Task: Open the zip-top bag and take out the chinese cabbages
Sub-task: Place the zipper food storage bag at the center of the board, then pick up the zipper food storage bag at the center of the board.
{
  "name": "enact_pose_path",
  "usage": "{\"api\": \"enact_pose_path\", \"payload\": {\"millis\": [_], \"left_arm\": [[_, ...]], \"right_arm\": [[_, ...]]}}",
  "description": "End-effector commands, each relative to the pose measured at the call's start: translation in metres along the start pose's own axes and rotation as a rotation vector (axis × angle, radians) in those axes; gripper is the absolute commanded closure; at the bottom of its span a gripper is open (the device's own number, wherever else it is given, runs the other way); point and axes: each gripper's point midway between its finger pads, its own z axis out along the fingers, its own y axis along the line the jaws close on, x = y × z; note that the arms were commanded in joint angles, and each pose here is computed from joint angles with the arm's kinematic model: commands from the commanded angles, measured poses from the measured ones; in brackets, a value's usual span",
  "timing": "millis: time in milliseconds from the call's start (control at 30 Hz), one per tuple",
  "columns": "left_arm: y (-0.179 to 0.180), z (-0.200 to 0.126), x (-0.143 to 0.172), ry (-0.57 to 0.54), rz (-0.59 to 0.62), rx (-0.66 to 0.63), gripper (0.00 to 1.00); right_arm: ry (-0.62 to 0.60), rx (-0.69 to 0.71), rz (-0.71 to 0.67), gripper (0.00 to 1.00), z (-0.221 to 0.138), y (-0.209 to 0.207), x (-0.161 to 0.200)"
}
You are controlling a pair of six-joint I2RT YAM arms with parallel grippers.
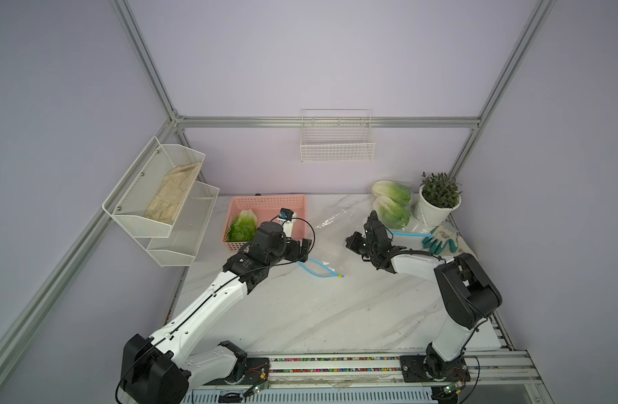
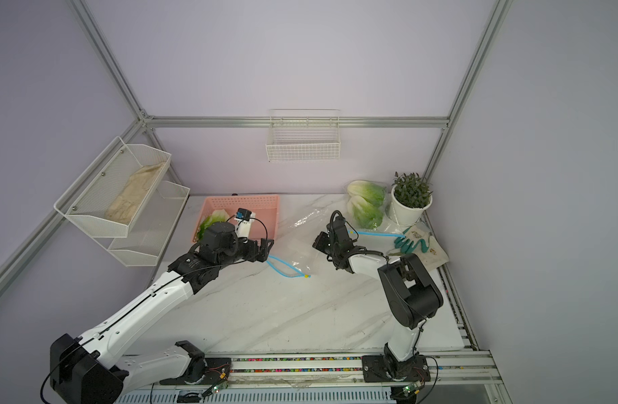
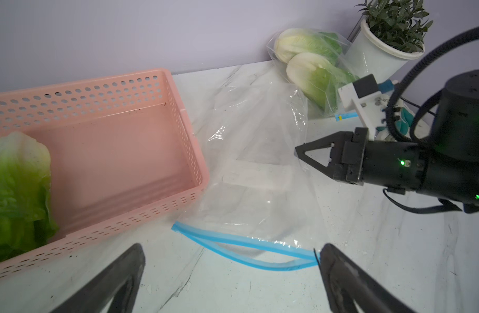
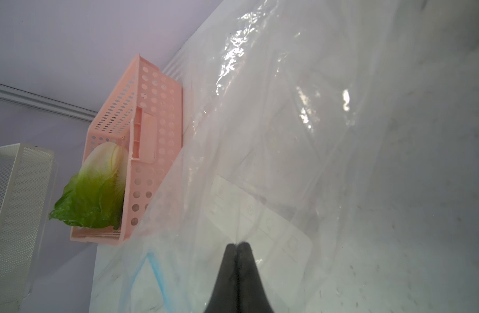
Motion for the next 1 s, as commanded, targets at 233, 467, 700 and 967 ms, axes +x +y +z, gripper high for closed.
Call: {"api": "enact_pose_path", "payload": {"millis": [233, 467, 700, 967], "left_arm": [[-0.003, -0.004, 0.007, -0.017, -0.007, 0.019, 0.0], [-0.009, 0.004, 0.008, -0.001, -0.014, 0.044, 0.0], [-0.023, 0.01, 0.009, -0.039, 0.027, 0.089, 0.0], [-0.058, 0.016, 0.006, -0.068, 0.173, 0.166, 0.0]], "right_arm": [[-0.023, -0.024, -0.166, 1.0, 0.071, 0.002, -0.063], [-0.091, -0.084, -0.189, 0.66, 0.06, 0.013, -0.102], [-0.213, -0.094, -0.085, 0.28, -0.031, -0.007, -0.105], [-0.392, -0.035, 0.308, 0.27, -0.116, -0.11, -0.11]]}}
